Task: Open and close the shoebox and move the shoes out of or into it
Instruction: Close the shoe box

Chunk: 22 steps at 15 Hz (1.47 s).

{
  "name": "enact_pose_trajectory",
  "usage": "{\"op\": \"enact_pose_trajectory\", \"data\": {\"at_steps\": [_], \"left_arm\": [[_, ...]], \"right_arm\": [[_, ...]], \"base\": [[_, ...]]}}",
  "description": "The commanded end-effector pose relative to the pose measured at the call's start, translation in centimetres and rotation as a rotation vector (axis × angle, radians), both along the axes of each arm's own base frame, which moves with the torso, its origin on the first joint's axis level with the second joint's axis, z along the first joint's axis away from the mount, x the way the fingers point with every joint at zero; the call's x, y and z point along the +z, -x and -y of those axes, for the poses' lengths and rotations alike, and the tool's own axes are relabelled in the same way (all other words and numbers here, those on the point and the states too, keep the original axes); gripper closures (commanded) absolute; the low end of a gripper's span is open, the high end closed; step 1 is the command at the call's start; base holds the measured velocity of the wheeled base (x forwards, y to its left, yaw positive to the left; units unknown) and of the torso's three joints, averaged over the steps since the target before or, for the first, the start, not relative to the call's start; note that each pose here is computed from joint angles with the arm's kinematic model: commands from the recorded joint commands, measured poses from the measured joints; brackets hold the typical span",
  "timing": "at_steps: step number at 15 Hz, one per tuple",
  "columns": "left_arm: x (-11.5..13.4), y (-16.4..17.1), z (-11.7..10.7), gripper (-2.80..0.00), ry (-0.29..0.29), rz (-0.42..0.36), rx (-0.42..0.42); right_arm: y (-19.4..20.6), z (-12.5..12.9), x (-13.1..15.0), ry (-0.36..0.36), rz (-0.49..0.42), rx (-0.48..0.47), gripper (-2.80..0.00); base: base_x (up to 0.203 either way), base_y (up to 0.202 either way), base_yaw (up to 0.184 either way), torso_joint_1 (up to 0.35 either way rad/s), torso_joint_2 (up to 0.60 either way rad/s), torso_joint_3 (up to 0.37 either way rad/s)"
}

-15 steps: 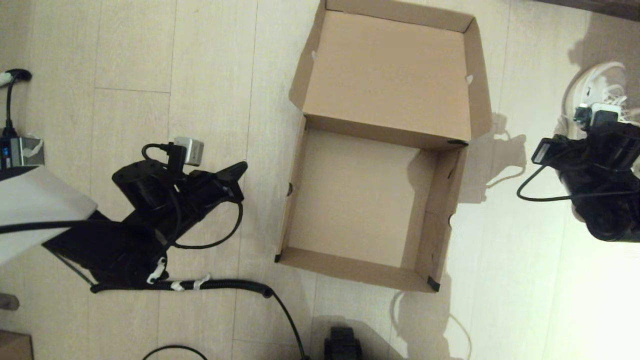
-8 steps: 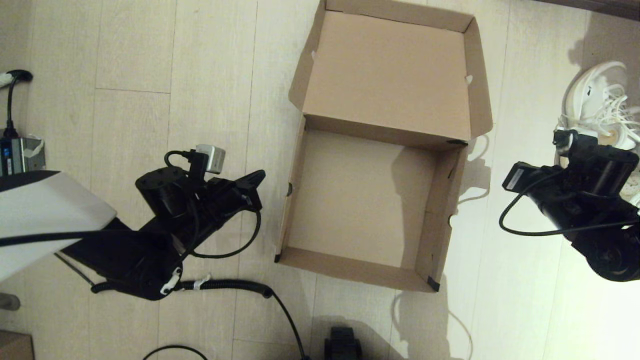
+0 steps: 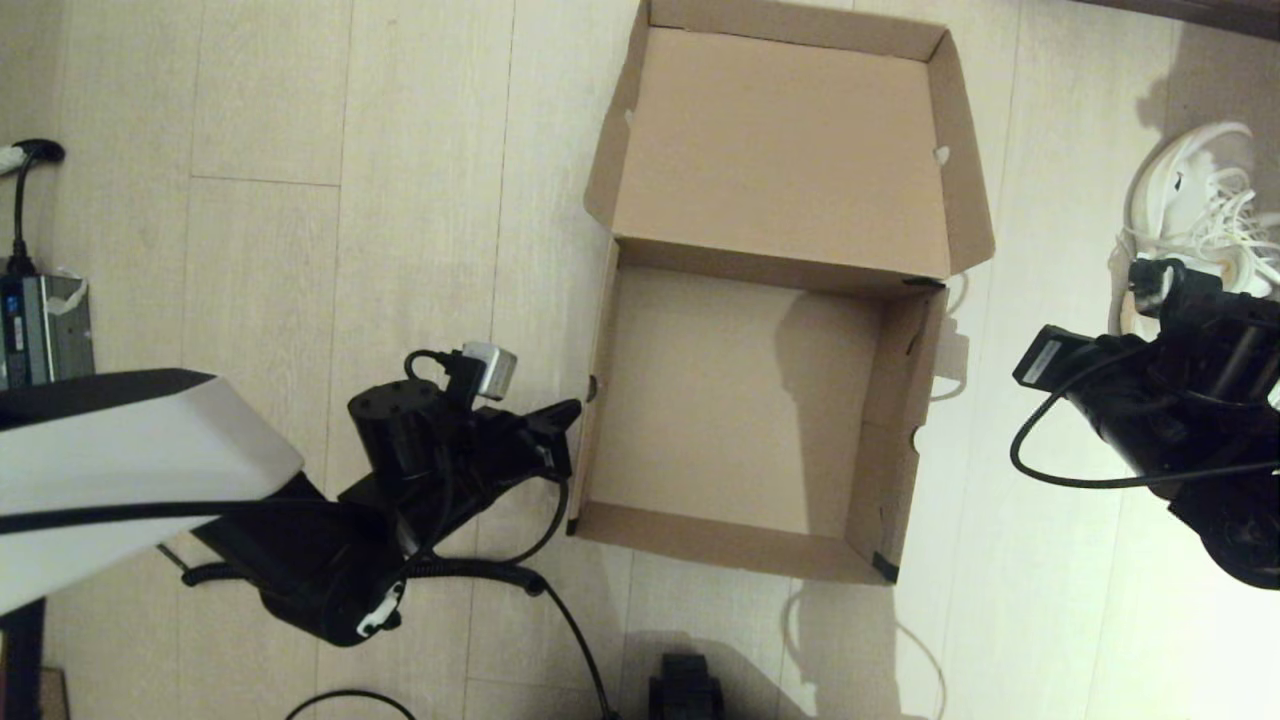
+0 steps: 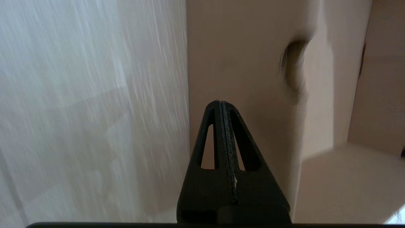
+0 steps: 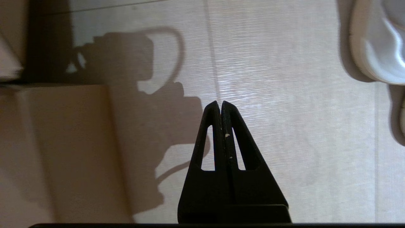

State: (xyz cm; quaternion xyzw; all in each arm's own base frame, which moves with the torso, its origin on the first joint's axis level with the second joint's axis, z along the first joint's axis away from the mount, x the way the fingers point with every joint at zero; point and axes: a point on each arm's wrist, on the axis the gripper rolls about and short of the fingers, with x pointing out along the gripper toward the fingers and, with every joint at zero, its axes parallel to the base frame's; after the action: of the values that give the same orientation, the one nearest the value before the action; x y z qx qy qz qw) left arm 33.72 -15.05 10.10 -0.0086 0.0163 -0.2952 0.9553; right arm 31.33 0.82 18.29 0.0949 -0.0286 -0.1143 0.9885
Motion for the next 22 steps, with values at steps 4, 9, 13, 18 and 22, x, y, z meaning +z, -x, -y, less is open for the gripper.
{"op": "enact_pose_trajectory", "data": {"at_steps": [4,9,13,18,22], "left_arm": [[-1.6,1.3,1.4,0.0,-0.024,-0.056,-0.051],[-1.0,1.0,0.6,0.0,-0.017,-0.037,-0.011],[2.8,-3.8,-3.8,0.0,0.048,0.126,0.129],[11.9,-10.0,-4.8,0.0,0.173,0.379,0.078],[14.1,-13.7,-4.3,0.0,0.301,0.395,-0.063]], "right_arm": [[0.4,0.2,0.8,-0.001,0.028,-0.007,0.0],[-0.4,1.3,0.9,-0.003,0.035,-0.031,0.0],[-3.6,3.9,2.8,-0.042,0.083,-0.015,0.0],[-8.9,6.1,5.6,-0.255,0.042,0.077,0.0],[-10.4,7.3,4.4,-0.313,-0.006,0.157,0.0]], "base": [[0.0,0.0,0.0,0.0,0.0,0.0],[0.0,0.0,0.0,0.0,0.0,0.0],[0.0,0.0,0.0,0.0,0.0,0.0],[0.0,0.0,0.0,0.0,0.0,0.0],[0.0,0.0,0.0,0.0,0.0,0.0]]}}
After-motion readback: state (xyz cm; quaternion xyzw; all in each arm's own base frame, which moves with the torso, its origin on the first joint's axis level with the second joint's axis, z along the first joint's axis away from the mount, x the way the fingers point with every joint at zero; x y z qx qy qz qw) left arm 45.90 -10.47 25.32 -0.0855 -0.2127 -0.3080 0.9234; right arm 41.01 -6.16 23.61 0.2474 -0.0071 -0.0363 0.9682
